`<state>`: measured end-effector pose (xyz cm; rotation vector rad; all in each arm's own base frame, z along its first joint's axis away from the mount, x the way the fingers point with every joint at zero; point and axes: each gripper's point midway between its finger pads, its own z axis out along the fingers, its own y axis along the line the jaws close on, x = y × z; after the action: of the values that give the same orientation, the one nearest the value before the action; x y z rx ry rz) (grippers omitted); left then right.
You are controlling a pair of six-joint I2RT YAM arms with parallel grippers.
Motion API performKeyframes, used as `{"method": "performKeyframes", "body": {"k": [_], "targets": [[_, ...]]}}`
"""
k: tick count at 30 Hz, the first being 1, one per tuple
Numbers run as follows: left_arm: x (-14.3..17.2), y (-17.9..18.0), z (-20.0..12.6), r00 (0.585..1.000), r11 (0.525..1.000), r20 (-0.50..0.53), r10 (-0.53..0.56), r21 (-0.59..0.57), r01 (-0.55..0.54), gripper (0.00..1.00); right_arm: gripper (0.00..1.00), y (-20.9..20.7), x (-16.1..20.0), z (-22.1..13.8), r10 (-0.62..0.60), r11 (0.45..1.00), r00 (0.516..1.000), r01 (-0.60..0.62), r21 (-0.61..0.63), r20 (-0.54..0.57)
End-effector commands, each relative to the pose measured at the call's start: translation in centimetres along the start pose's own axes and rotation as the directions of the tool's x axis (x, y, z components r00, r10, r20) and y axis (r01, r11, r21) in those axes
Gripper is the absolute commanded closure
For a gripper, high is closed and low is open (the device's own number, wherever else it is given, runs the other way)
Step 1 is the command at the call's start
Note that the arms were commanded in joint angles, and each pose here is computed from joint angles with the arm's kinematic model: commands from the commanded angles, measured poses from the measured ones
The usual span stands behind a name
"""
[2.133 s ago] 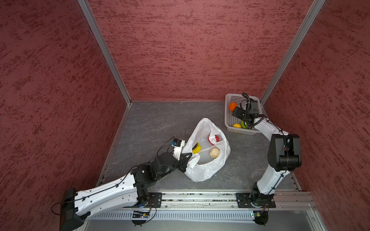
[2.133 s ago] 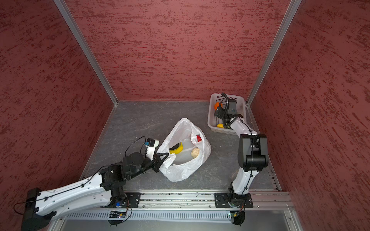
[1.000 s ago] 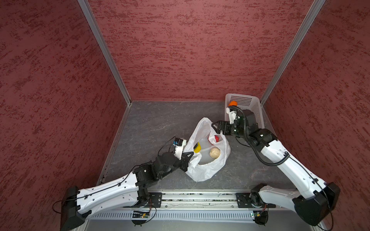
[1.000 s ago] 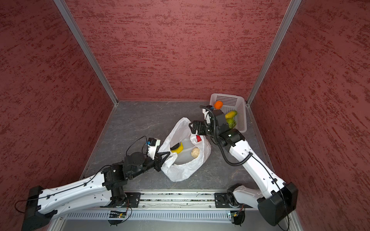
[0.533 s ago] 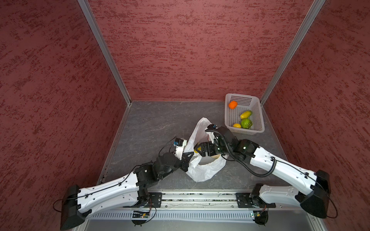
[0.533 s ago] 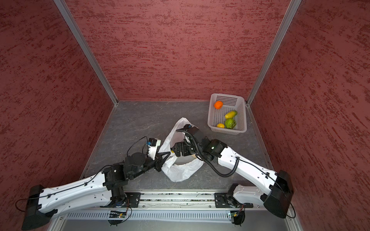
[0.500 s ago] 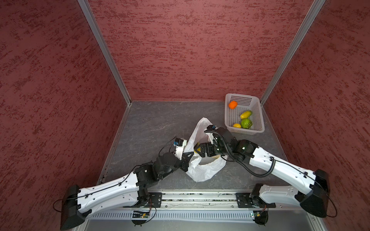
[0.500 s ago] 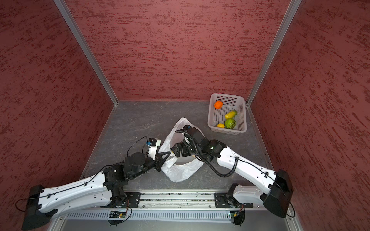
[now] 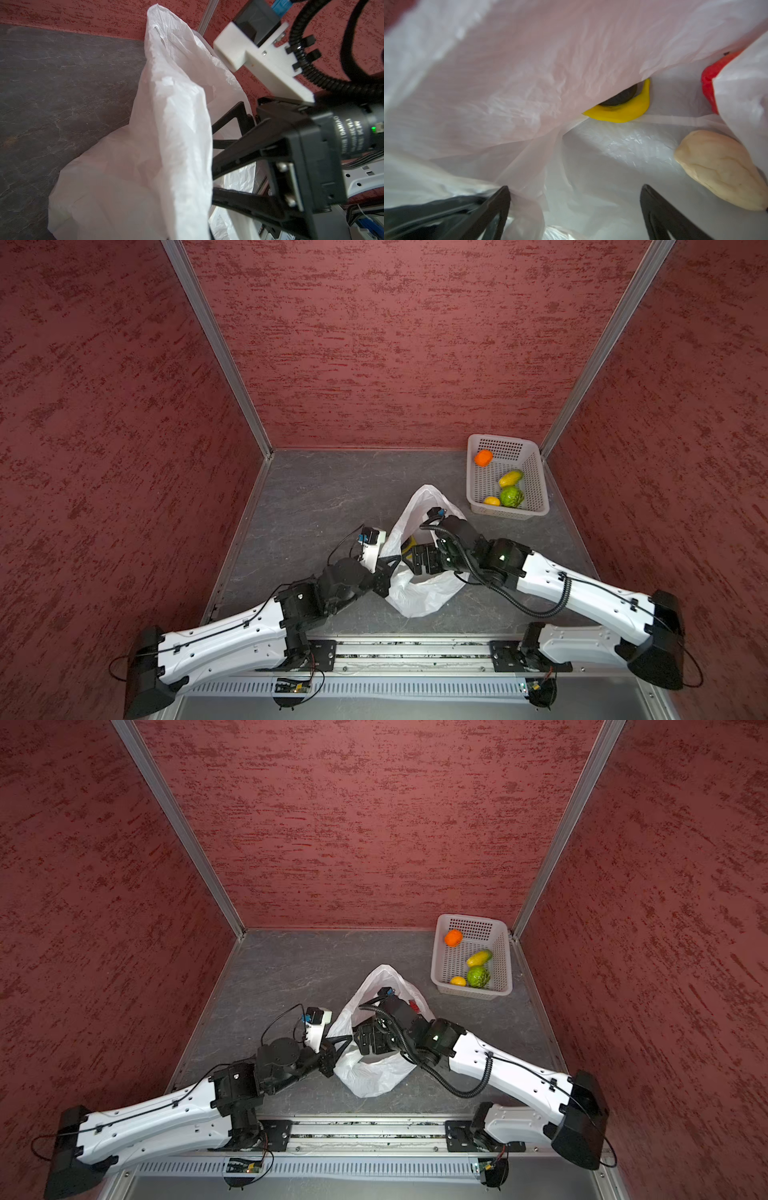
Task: Untie the knot of the plastic bag and take out the fruit
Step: Pick up the fruit from the plastic bag.
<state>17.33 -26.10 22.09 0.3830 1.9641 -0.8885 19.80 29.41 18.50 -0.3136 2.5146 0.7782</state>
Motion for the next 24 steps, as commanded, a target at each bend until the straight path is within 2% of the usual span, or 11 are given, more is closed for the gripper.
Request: {"method": "performKeyframes", "body": {"k": [1, 5, 10, 16, 20, 24], "targets": [[-0.4, -1.0, 0.1, 1.000, 0.999, 0.013, 0.012, 0.039, -0.012, 1.00, 0.02, -1.2, 0.3, 1.8, 0.007, 0.998, 1.000, -0.008, 0.055, 0.008], [0.9, -2.1, 0.9, 0.999, 0.997, -0.033, 0.013, 0.076, -0.010, 1.00, 0.02, -2.6, 1.2, 3.6, 0.009, 0.993, 1.000, -0.006, 0.120, -0.026], [2.7, -2.7, 1.4, 0.998, 0.997, -0.069, 0.012, 0.075, -0.007, 1.00, 0.02, -5.3, 3.9, 4.9, 0.076, 0.978, 0.994, -0.058, 0.199, -0.081], [2.8, -2.5, 1.1, 0.999, 0.999, -0.042, 0.009, 0.048, -0.007, 1.00, 0.02, -8.6, 6.8, 4.8, 0.133, 0.947, 0.983, -0.088, 0.309, -0.128], [1.8, -1.9, 0.5, 1.000, 1.000, 0.003, 0.018, 0.017, -0.018, 1.00, 0.02, -8.6, 7.0, 4.9, 0.150, 0.945, 0.980, -0.103, 0.310, -0.132], [1.9, -1.6, 0.5, 1.000, 1.000, -0.009, 0.026, 0.014, -0.026, 1.00, 0.02, -8.0, 5.5, 5.1, 0.182, 0.946, 0.980, -0.152, 0.285, -0.081]]}}
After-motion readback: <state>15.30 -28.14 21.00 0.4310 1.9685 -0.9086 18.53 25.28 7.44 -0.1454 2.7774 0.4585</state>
